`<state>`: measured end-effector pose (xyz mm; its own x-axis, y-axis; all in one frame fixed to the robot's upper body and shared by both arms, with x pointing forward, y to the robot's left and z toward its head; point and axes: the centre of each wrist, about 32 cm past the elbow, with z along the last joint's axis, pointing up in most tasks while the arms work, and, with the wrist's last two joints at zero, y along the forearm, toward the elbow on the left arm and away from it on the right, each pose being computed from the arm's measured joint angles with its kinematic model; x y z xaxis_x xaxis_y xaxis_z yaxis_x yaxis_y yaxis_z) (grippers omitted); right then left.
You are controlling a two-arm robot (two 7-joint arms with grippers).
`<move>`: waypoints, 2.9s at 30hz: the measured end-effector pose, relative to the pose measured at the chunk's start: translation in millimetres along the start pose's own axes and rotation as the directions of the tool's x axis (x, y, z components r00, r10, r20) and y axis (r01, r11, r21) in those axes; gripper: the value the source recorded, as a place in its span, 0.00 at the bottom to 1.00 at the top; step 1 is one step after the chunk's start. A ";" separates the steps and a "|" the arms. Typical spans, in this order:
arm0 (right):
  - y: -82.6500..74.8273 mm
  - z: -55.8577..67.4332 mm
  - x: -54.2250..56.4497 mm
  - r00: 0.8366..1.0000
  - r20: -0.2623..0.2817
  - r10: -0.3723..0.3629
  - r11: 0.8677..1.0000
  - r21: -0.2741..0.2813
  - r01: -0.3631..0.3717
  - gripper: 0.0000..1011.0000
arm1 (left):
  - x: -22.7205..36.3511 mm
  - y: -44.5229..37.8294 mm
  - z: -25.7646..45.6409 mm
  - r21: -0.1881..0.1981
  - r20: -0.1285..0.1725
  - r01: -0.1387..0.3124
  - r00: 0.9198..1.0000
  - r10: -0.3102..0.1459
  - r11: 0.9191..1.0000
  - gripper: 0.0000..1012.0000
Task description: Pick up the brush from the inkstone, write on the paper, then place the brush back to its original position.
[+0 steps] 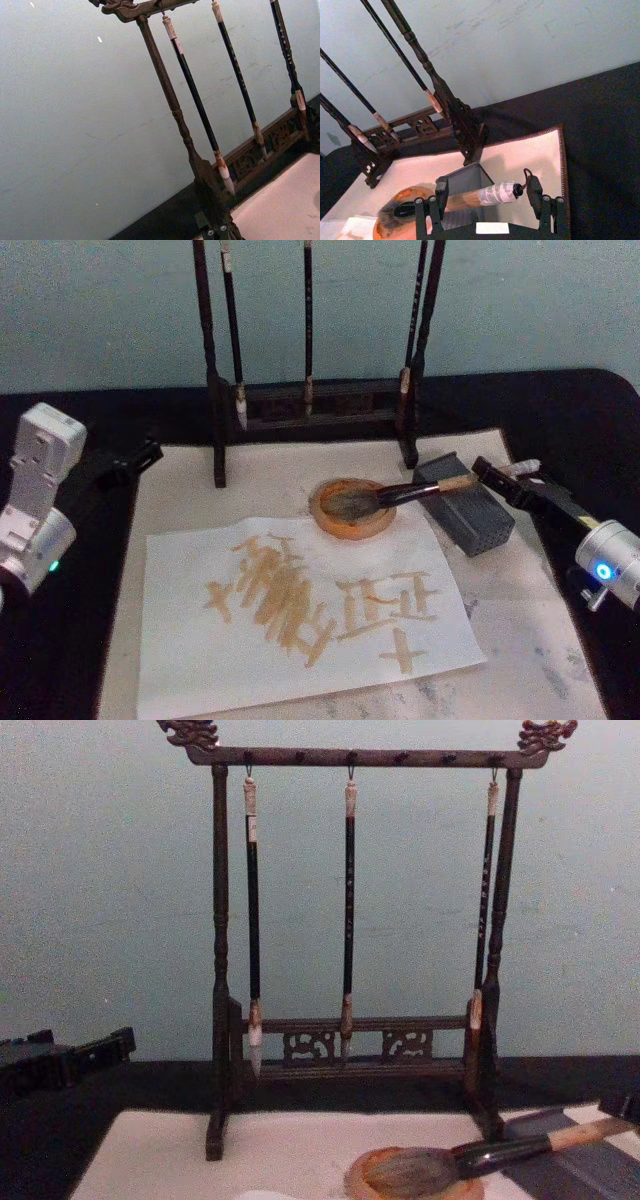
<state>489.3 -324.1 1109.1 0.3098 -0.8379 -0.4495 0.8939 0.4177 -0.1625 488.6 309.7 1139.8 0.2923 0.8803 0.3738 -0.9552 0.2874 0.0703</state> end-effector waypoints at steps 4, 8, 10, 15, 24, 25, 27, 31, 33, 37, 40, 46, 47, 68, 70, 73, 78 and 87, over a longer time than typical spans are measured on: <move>-1.3 0.4 -0.7 1.000 -0.001 -0.003 1.000 0.005 0.004 1.00 | 0.0 0.0 0.0 0.000 0.000 0.000 1.000 0.000 1.000 0.99; -1.3 0.4 -0.7 1.000 0.000 -0.004 1.000 0.005 0.004 1.00 | 0.0 0.0 0.0 0.000 0.000 0.000 1.000 0.000 1.000 0.99; -1.2 0.5 -0.6 1.000 0.000 -0.003 1.000 0.006 0.003 1.00 | 0.0 0.0 0.0 0.000 0.000 0.000 1.000 0.000 1.000 0.99; -1.0 0.6 -0.4 1.000 0.000 -0.003 1.000 0.006 0.003 1.00 | 0.0 0.0 0.0 0.000 0.000 0.000 1.000 0.000 1.000 0.99; -0.8 0.3 -0.3 1.000 0.000 -0.003 1.000 0.005 0.003 0.81 | 0.0 0.0 0.0 0.000 0.000 0.000 1.000 0.000 1.000 0.99; -0.8 0.3 -0.3 1.000 0.000 -0.003 1.000 0.005 0.003 0.76 | 0.0 0.0 0.0 0.000 0.000 0.000 1.000 0.000 1.000 0.99; -0.8 0.2 -0.3 1.000 0.000 -0.003 1.000 0.005 0.003 0.73 | 0.0 0.0 0.0 0.000 0.000 0.000 1.000 0.000 1.000 0.99; -0.6 0.3 -0.3 1.000 -0.001 -0.002 1.000 0.005 0.002 0.57 | 0.0 0.0 0.0 0.000 0.000 0.000 1.000 0.000 1.000 0.99; -0.5 0.0 -0.5 1.000 -0.006 0.002 1.000 0.007 -0.002 0.54 | 0.0 0.0 0.0 0.000 0.000 0.000 1.000 0.000 1.000 0.99; -1.9 1.6 -3.2 1.000 -0.006 0.013 1.000 0.015 -0.013 0.49 | 0.0 0.0 0.0 0.000 0.000 0.000 1.000 0.000 1.000 0.99; -3.4 5.0 -6.7 1.000 0.005 0.026 0.999 0.025 -0.026 0.45 | 0.0 0.0 0.0 0.000 0.000 0.000 1.000 0.000 1.000 0.99; -5.1 10.3 -13.4 0.999 0.022 0.046 0.998 0.036 -0.047 0.36 | 0.0 0.0 0.0 0.000 0.000 0.000 1.000 0.000 1.000 0.99; -5.3 11.5 -15.0 0.998 0.027 0.049 0.998 0.037 -0.050 0.36 | 0.0 0.0 0.0 0.000 0.000 0.000 1.000 0.000 1.000 0.99; -11.0 30.7 -43.6 0.990 0.115 0.081 0.997 -0.002 -0.081 0.27 | 0.0 0.0 0.0 0.000 0.000 0.000 1.000 0.000 1.000 0.99; -11.8 34.1 -47.4 0.987 0.135 0.093 0.996 -0.012 -0.092 0.26 | 0.0 0.0 0.0 0.000 0.000 0.000 1.000 0.000 1.000 0.99; -13.4 40.2 -53.8 0.978 0.175 0.116 0.993 -0.030 -0.112 0.24 | 0.0 0.0 0.0 0.000 0.000 0.000 1.000 0.000 1.000 0.99; -16.1 52.0 -64.7 0.955 0.251 0.155 0.988 -0.057 -0.146 0.22 | 0.0 0.0 0.0 0.000 0.000 0.000 1.000 0.000 1.000 0.99; -19.5 69.3 -77.1 0.912 0.349 0.215 0.976 -0.088 -0.197 0.17 | 0.0 0.0 0.0 0.000 0.000 0.000 1.000 0.000 1.000 0.99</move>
<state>470.4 -292.0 1207.7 0.5880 -0.7970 -0.1383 0.7834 0.6037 -0.1478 488.6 309.7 1139.8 0.2923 0.8803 0.3737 -0.9553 0.2873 0.0703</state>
